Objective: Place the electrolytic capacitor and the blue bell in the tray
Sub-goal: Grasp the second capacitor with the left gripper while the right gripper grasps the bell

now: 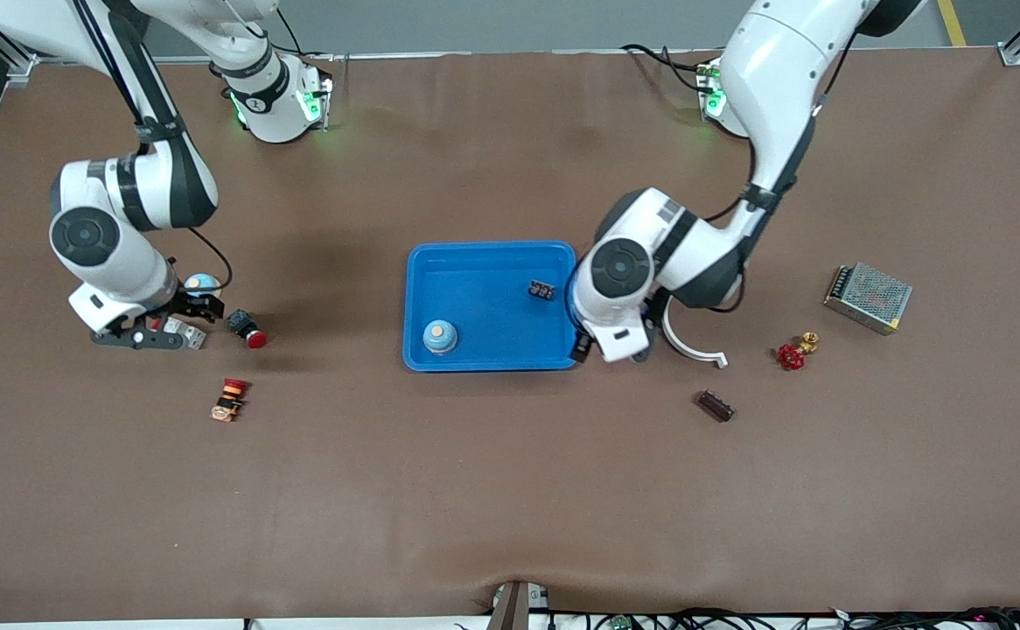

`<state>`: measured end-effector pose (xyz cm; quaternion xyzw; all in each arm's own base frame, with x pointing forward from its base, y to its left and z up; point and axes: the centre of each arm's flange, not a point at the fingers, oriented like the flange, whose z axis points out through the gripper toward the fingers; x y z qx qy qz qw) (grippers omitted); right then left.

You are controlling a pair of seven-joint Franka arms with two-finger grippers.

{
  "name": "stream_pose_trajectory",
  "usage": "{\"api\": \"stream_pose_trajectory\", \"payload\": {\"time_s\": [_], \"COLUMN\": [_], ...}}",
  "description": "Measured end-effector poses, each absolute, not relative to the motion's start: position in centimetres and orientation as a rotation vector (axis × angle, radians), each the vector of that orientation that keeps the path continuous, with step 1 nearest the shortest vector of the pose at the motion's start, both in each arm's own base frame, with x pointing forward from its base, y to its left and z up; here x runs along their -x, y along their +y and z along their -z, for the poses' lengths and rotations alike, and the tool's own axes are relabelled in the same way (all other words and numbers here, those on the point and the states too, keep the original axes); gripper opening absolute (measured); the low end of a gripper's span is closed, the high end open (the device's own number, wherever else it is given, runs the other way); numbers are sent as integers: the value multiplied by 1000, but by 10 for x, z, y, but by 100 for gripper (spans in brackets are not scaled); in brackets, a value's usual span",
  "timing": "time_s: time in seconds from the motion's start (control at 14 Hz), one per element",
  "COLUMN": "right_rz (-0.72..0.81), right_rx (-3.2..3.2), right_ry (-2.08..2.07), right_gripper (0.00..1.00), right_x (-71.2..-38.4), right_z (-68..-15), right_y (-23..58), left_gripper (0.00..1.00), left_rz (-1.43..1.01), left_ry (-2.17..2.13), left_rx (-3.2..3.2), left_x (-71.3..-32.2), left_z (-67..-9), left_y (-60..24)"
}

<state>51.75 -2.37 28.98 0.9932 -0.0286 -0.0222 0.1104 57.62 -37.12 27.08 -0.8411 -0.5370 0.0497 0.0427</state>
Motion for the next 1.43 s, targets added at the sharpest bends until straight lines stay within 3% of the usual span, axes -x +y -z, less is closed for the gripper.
{"api": "stream_pose_trajectory", "payload": {"time_s": [0.64,1.0,1.43], "right_rz": [-81,-122,-145], "right_rx": [-3008,-3031,-3074], "right_ry": [-164,-197,-217], "right_gripper": [100,100,100], "right_x": [-435,-417,-411], "right_z": [-239,-218,-177], "right_y": [-86,-94,-95], "left_gripper": [100,92,89], "left_rz": [-131,-106,-74], "left_ry": [-1532,-1512,-1533], "left_rx": [2614,2696,2735], "left_x": [-648,-672,-676], "left_z": [-260,-222,-207], "left_y": [-214,-156,-157]}}
